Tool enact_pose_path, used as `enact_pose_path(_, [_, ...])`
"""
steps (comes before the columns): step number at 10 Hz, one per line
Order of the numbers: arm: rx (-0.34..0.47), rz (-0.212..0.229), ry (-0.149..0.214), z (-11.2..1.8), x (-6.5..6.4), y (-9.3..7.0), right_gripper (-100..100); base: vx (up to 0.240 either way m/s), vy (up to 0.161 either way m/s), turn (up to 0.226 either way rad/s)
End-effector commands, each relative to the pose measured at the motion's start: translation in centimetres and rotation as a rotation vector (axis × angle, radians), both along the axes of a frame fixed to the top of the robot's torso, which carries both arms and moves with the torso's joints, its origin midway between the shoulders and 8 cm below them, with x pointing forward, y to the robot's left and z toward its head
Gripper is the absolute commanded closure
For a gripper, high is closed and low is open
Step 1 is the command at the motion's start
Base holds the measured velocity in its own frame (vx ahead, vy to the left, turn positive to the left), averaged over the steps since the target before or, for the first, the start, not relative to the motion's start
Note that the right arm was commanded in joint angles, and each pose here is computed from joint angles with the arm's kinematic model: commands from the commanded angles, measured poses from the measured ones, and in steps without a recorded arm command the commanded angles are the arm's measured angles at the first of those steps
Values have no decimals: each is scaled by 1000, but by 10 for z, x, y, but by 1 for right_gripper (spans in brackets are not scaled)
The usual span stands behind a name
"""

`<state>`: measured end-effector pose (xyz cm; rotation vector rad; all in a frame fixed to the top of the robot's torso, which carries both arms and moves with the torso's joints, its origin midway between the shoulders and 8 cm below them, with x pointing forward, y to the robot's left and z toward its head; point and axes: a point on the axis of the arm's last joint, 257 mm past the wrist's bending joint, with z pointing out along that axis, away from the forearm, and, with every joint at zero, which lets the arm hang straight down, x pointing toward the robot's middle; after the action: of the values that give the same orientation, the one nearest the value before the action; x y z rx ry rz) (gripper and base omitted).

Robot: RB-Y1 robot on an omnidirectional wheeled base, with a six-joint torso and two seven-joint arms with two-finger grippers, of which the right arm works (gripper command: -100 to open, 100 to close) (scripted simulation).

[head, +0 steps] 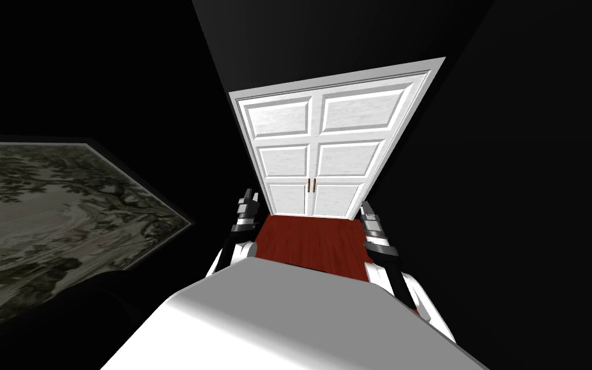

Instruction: Pull the door open

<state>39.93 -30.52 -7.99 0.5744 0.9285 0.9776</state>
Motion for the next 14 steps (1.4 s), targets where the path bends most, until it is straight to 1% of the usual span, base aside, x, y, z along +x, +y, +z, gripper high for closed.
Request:
enact_pose_path(1, [-39, -19, 15, -10, 3, -4, -100, 84, 51, -3])
enact_pose_path(7, [-180, -86, 76, -48, 12, -19, -100, 98, 32, -8])
enact_pose_path(14, [-351, -156, 153, -96, 19, -36, -100, 102, 42, -7])
